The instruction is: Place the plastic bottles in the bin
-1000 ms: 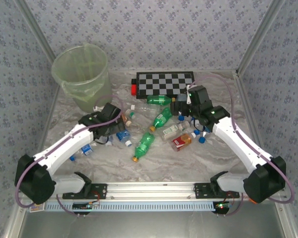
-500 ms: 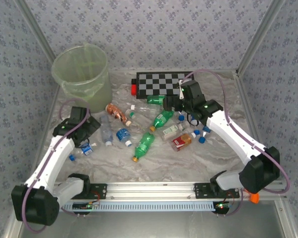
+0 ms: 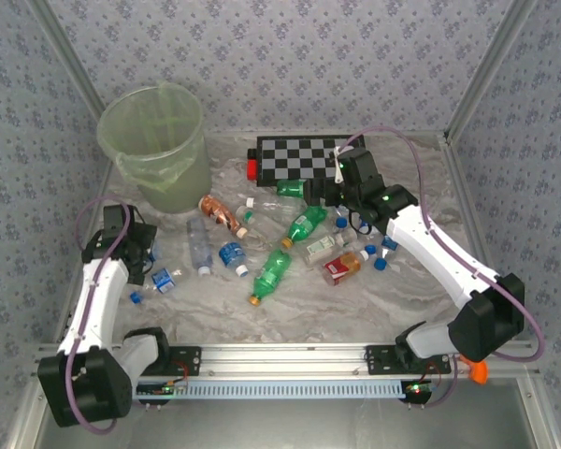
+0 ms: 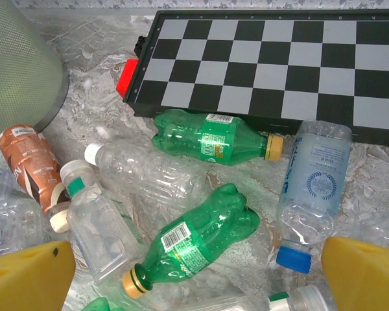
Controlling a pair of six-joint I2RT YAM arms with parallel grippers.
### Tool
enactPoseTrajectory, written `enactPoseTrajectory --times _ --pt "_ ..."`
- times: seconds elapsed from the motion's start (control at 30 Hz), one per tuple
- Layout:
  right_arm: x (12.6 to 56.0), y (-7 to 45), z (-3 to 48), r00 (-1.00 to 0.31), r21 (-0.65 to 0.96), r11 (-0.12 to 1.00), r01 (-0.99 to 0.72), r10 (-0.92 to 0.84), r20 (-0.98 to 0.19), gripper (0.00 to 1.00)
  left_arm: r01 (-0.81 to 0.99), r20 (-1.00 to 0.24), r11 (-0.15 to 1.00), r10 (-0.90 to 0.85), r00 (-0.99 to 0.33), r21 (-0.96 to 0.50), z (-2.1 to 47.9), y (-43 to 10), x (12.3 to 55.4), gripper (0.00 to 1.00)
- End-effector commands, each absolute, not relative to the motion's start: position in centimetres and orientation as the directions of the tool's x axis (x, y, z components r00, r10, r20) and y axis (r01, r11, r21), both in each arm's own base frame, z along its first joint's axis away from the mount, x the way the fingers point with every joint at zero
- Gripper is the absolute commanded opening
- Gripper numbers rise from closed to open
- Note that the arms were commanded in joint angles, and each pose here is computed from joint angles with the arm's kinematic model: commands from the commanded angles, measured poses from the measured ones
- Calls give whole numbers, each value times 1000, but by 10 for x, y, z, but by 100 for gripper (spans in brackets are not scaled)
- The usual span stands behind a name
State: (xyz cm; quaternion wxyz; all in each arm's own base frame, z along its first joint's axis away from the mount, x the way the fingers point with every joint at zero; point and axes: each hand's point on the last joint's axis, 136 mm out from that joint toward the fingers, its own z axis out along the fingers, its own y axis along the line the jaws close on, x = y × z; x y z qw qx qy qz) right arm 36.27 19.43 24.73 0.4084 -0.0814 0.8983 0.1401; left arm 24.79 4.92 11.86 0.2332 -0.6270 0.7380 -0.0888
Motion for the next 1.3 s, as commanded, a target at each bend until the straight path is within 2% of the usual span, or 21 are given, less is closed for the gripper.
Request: enactPoseTrajectory --times 0.0,0.17,0.43,1.27 --pt "368 198 260 -639 208 942 -264 -9 -769 99 -891 -154 122 -986 -60 -438 111 45 258 97" --pt "372 198 257 -647 215 941 -260 -5 -762 99 -892 -136 86 -990 -28 -444 104 48 267 96" --pt "374 193 255 -654 223 944 -245 8 -756 99 -899 -97 35 -995 8 -436 84 52 269 86" --pt "379 182 257 -645 229 950 -210 42 -763 99 -916 -80 23 -997 10 -401 52 60 287 82"
